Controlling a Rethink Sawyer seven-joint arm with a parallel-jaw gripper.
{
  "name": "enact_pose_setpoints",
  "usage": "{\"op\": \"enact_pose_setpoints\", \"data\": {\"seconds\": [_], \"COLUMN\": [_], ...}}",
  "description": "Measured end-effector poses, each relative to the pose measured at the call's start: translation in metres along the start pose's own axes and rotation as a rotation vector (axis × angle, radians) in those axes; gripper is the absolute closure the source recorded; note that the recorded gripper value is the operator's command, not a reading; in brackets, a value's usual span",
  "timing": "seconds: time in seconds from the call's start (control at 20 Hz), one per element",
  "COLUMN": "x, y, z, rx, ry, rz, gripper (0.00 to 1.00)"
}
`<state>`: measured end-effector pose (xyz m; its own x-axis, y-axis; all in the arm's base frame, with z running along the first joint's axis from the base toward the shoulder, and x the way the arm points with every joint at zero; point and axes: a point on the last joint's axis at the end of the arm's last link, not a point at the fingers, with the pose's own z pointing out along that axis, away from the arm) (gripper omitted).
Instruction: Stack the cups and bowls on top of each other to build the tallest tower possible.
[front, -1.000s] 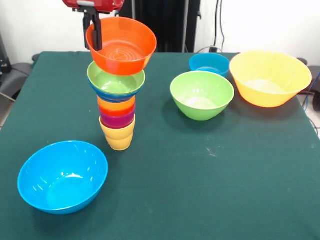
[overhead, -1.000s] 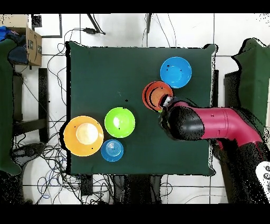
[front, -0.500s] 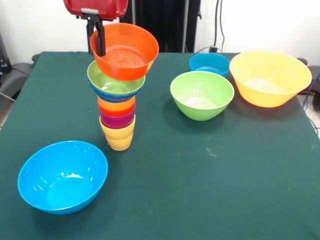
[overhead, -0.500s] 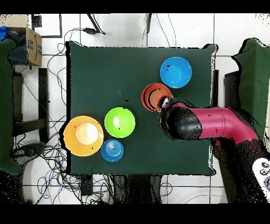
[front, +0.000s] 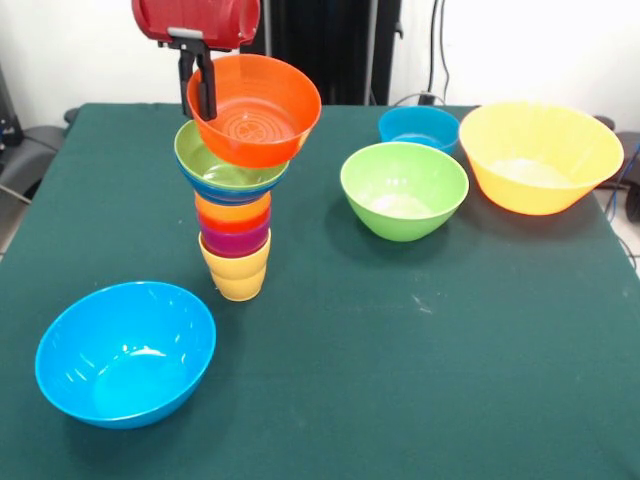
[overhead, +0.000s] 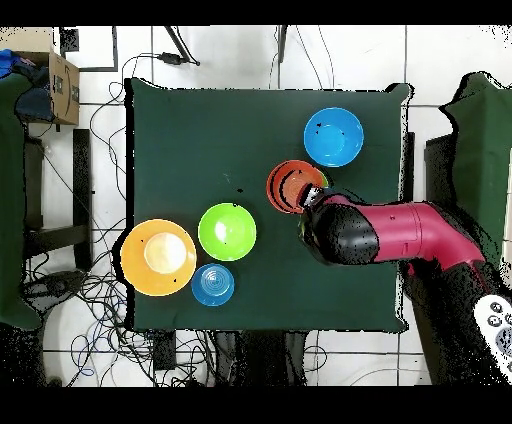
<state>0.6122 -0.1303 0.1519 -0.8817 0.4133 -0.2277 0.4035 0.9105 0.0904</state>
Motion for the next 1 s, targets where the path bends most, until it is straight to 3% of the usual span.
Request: {"op": "enact_pose_setpoints", "data": {"seconds": [1.0], "x": [-0.0050], "y": [-0.0071], "z": [-0.0013], "rx": [-0.008], "ry": [-0.015], "rz": [0.008], "gripper": [1.00]}}
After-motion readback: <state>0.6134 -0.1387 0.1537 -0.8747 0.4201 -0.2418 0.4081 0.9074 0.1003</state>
